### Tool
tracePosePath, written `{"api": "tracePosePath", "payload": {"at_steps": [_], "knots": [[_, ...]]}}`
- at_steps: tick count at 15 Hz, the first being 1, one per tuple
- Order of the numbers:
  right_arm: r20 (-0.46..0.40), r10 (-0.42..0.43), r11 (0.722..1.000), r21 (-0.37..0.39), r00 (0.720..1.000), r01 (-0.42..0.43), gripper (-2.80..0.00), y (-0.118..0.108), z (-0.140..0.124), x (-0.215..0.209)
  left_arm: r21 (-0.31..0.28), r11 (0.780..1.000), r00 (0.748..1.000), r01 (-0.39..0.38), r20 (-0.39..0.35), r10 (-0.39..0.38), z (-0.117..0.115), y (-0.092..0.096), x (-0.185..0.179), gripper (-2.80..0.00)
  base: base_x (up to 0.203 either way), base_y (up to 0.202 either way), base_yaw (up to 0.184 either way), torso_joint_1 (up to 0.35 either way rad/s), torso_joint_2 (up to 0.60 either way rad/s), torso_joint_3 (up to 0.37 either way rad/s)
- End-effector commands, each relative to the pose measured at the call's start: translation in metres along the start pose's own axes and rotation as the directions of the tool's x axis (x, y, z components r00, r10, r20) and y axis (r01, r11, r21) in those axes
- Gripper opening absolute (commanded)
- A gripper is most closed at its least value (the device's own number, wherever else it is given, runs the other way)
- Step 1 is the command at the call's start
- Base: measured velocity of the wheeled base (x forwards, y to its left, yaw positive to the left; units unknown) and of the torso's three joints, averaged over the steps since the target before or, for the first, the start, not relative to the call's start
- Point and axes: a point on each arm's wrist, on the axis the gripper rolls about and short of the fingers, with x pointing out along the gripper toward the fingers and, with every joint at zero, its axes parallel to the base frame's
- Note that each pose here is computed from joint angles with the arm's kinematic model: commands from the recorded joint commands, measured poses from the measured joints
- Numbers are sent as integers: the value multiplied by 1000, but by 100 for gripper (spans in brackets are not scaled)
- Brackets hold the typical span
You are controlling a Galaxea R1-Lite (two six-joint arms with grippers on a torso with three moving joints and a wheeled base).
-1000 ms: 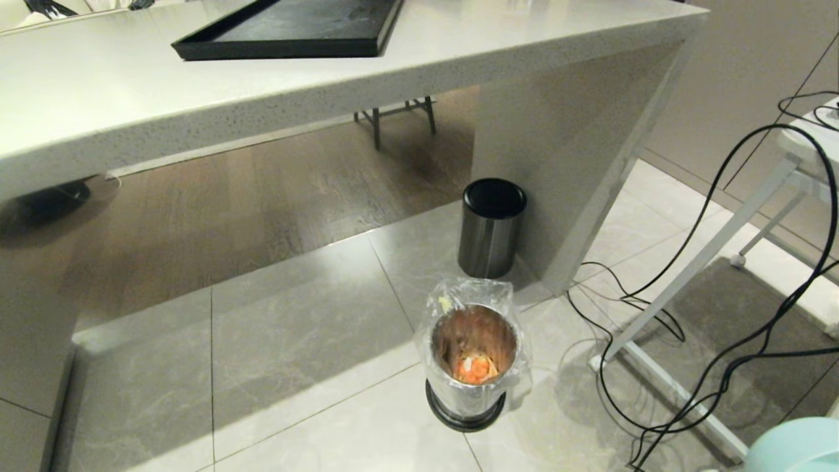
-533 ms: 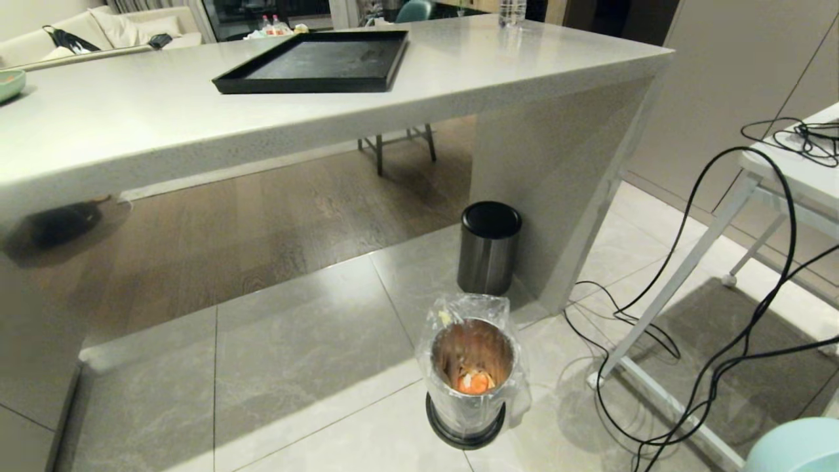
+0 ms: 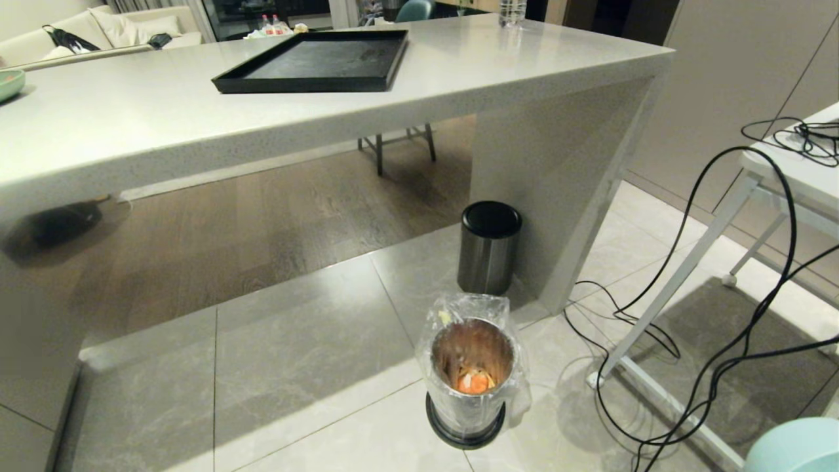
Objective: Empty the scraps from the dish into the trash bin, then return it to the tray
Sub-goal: Put the bowl back to the table
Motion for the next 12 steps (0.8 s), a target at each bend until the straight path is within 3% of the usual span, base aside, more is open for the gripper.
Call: {"api": "tracePosePath", "payload": {"at_steps": [1, 12], "knots": [[0, 0, 1000, 0, 1000, 0, -280, 0, 0, 0, -1, 1000, 1000, 0, 1, 0, 0, 0, 0, -280, 0, 0, 0, 12, 3, 118], [0, 0, 1000, -2, 1000, 0, -280, 0, 0, 0, -1, 1000, 1000, -1, -1, 1, 0, 0, 0, -280, 0, 0, 0, 0, 0, 10]]}}
